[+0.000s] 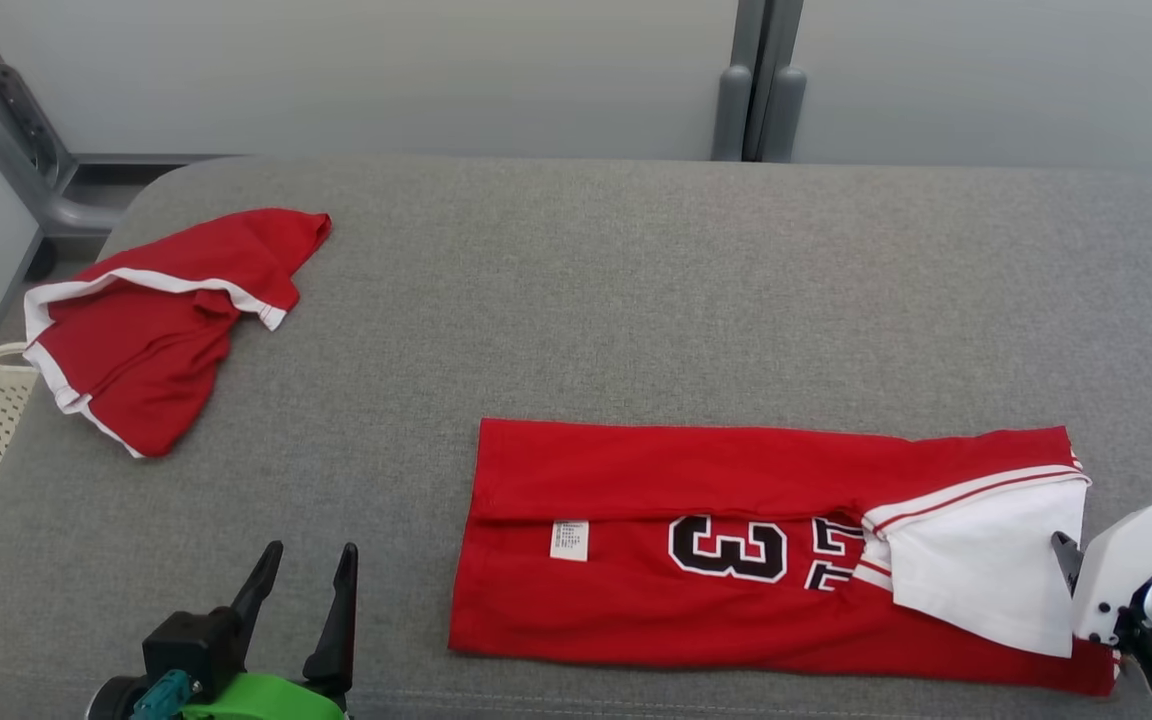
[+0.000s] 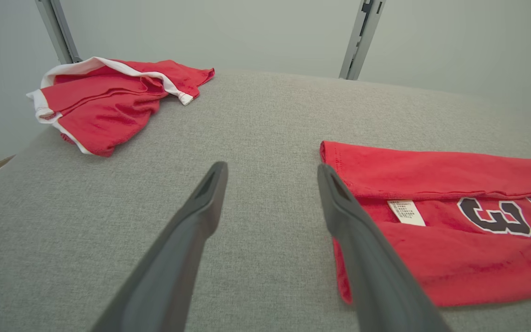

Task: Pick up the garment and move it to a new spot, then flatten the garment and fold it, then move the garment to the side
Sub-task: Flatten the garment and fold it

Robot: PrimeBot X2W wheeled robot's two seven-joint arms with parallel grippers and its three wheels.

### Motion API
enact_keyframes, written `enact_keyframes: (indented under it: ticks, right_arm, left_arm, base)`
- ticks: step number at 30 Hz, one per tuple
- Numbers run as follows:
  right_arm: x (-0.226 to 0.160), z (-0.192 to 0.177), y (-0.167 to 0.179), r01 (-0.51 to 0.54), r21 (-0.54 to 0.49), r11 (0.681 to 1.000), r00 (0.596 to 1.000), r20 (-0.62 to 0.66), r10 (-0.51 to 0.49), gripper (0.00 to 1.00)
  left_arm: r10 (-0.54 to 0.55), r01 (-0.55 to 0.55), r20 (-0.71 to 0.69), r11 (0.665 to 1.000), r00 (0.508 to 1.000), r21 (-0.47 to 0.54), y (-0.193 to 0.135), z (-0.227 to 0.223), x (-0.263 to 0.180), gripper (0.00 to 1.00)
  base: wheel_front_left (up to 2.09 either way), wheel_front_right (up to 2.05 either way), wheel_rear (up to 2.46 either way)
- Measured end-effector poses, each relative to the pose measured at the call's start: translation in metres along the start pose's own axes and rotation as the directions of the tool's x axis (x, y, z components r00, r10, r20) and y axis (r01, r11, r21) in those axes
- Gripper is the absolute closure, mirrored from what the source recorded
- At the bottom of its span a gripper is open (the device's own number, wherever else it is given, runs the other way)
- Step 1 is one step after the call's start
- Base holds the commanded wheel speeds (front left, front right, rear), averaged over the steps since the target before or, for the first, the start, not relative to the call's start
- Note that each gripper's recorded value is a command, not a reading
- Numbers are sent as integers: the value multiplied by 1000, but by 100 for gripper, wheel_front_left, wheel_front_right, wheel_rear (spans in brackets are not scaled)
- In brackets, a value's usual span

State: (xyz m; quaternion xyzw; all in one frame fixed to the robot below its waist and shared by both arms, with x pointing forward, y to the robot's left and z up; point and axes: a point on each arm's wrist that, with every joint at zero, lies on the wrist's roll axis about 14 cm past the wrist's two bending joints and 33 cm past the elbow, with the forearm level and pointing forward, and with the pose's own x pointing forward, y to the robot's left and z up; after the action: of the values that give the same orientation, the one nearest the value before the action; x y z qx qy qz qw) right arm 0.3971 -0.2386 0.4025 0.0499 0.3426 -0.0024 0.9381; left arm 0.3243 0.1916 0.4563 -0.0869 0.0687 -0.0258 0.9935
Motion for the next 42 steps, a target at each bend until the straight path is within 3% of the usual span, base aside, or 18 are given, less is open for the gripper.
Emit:
enact_keyframes:
  ticks: [18, 19, 20, 21, 31, 42]
  right_arm:
    - [29, -22, 11, -28, 36, 999, 989, -144, 33, 0]
    - [29, -22, 11, -29, 39, 999, 989, -146, 34, 53]
    - [29, -22, 11, -30, 41, 999, 989, -147, 36, 92]
    - [29, -21, 12, -33, 42, 999, 988, -149, 39, 100]
    - [25, -12, -8, 15, 70, 997, 993, -120, -7, 100]
    - [4, 35, -87, 205, 118, 972, 978, 15, -208, 100]
  left_arm:
    - [13, -13, -41, 1000, 999, 5, 0, -6, 6, 0]
    - [12, -12, -40, 1000, 999, 5, 0, -6, 6, 0]
    - [12, -12, -39, 1000, 999, 5, -1, -5, 6, 0]
    - [12, -12, -40, 1000, 999, 5, -1, -5, 6, 0]
    - [3, -3, -18, 1000, 1000, 2, -5, 2, 6, 0]
    - [-4, 4, -5, 1000, 1000, 5, -9, 6, 5, 0]
  base:
    - [0, 0, 0]
    - [0, 0, 0]
    - [0, 0, 0]
    - [0, 0, 0]
    - [0, 0, 0]
    - [0, 0, 0]
